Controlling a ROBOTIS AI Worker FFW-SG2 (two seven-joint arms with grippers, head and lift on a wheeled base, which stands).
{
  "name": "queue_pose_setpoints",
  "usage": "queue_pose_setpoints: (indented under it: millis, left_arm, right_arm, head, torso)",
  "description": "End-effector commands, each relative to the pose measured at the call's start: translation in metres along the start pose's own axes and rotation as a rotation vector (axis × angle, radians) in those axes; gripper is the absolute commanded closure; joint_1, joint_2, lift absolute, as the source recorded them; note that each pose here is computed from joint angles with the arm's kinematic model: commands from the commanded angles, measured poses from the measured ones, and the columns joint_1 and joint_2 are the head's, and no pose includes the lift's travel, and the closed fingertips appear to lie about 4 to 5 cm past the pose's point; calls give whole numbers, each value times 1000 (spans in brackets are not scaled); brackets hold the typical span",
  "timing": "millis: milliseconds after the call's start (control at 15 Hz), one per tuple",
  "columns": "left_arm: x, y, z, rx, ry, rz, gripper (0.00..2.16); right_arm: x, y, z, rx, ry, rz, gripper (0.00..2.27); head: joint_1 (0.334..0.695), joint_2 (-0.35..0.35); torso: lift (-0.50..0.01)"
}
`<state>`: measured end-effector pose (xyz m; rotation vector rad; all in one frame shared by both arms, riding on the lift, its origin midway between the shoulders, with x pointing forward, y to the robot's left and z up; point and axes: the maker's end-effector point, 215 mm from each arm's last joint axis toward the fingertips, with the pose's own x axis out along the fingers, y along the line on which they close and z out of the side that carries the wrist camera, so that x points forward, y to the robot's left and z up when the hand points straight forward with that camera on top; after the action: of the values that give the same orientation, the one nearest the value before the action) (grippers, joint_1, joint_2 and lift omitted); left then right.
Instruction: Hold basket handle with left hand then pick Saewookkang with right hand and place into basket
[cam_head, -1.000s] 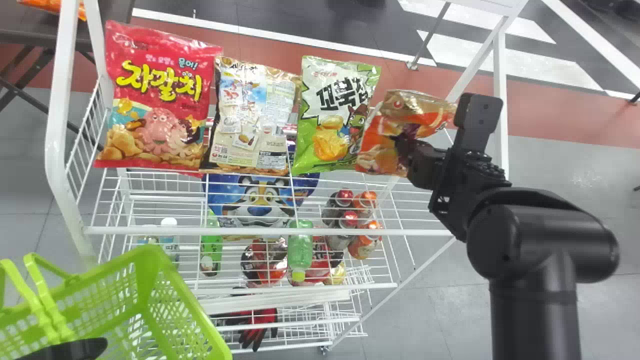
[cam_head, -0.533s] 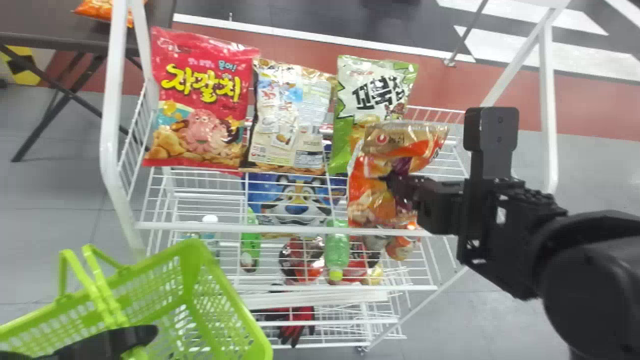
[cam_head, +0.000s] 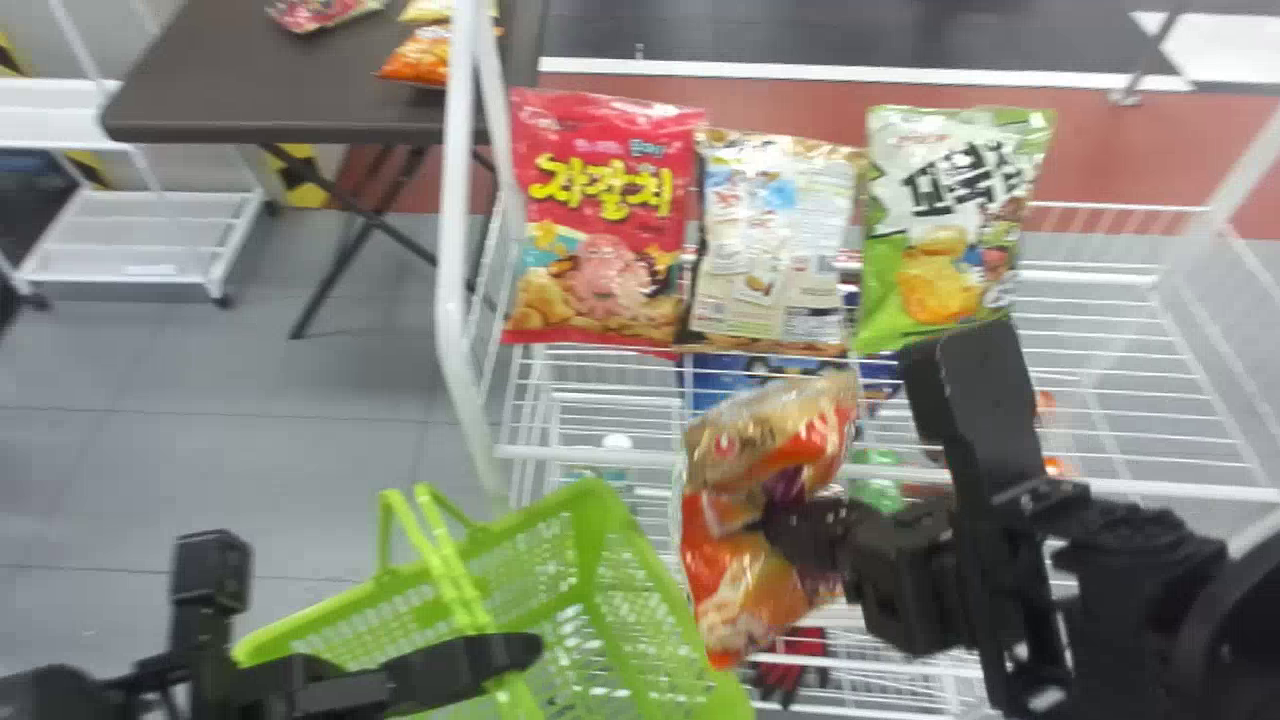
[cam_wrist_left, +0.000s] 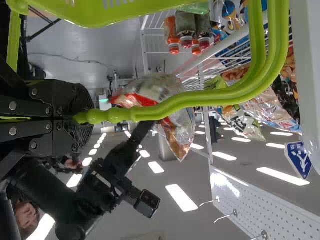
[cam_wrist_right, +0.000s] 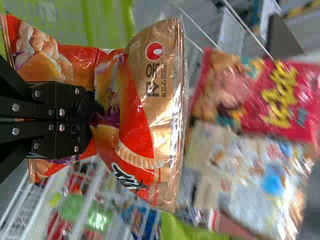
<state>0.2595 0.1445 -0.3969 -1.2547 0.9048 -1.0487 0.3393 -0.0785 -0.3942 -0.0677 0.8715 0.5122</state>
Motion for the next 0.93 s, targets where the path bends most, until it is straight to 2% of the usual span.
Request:
queue_pose_setpoints:
  millis: [0, 200, 267, 333, 400, 467, 533, 600, 733, 867]
  left_arm:
    - [0, -2, -2, -31, -1, -10, 2152]
    - [2, -2, -2, -33, 3, -15, 2152]
    - [2, -2, -2, -31, 3, -13, 2152]
    - [2, -2, -1, -31, 1, -13, 2152]
    - [1, -2, -1, -32, 0, -11, 2152]
    - [1, -2, 0, -32, -2, -11, 2152]
    - [0, -1, 2, -35, -5, -12, 2152]
    - [1, 0, 3, -36, -5, -14, 2152]
    - [1, 2, 4, -47, -10, -17, 2152]
    - [-1, 3, 5, -49, -16, -15, 2152]
  right_arm:
    - [28, 50, -17, -28, 24, 95, 2246]
    - [67, 110, -1, -26, -80, 205, 2246]
    - [76, 125, -9, -22, -61, 228, 2243]
    - [84, 134, -22, -35, -28, 233, 2196]
    - [91, 138, -35, -53, 6, 224, 2027]
    - [96, 138, -52, -67, 46, 215, 1561]
    - [98, 135, -63, -75, 72, 202, 711]
    - [99, 130, -72, -96, 81, 171, -2]
    - [102, 111, -44, -132, -41, 103, 6]
    - [94, 74, 0, -123, -201, -3, 39]
  head:
    - [695, 125]
    - [695, 242]
    - [695, 282]
    - [695, 347]
    - [695, 350]
    - [695, 350]
    - [695, 350]
    - [695, 350]
    - [695, 350]
    - [695, 350]
  torso:
    - [-19]
    - [-19]
    - [-19]
    - [-19]
    - [-19]
    - [-19]
    - [-19]
    - [-19]
    - [-19]
    - [-19]
